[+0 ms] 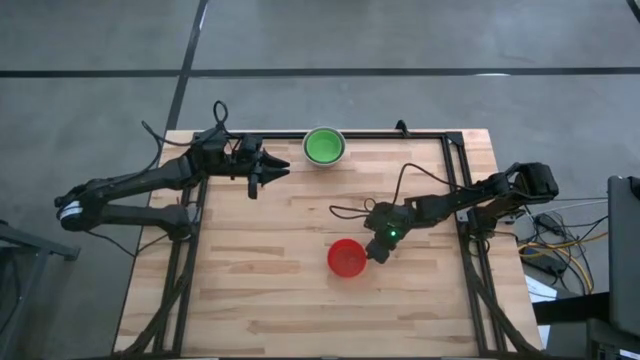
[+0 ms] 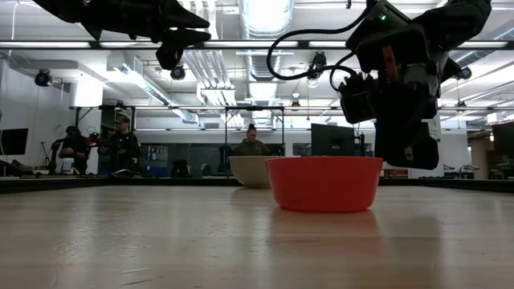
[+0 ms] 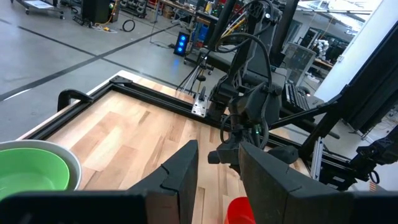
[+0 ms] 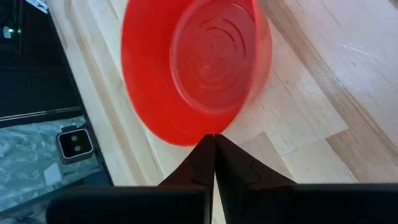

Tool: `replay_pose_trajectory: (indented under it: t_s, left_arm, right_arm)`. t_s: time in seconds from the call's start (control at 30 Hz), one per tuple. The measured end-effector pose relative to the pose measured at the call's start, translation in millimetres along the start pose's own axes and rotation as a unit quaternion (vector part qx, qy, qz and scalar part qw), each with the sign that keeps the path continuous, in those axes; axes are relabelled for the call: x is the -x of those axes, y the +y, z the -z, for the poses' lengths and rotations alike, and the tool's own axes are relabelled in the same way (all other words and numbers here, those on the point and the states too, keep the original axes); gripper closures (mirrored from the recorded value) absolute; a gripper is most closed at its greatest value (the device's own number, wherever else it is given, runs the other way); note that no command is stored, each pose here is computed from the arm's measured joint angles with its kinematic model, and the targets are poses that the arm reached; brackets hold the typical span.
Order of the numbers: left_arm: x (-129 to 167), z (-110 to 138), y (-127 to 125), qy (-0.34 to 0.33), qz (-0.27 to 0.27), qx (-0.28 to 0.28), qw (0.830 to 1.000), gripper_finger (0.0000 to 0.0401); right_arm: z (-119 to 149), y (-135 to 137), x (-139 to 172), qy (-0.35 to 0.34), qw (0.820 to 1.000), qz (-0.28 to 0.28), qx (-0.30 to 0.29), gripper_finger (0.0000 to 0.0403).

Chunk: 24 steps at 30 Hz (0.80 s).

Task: Nest bowls inside each other
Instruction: Stack the red bowl on top of the green bowl

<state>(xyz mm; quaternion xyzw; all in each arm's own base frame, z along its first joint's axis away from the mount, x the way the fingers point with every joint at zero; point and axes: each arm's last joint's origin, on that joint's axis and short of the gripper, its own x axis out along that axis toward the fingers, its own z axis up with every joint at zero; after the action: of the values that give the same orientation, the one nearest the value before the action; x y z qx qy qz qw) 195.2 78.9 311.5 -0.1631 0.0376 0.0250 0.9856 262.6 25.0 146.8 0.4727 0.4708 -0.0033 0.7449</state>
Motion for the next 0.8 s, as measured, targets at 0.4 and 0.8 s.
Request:
replay_pose_trajectory:
  t_s: [0.4, 0.8]
  left_arm:
    - [0, 0, 0, 0.0, 0.0, 0.0, 1.0, 0.0279]
    - [0, 0, 0, 0.0, 0.0, 0.0, 1.0, 0.0279]
  right_arm:
    - [-9, 14, 4, -0.013, 0.999, -0.019, 0.028, 0.0393]
    - [-15, 26, 7, -0.019, 0.998, -0.038, 0.052, 0.032]
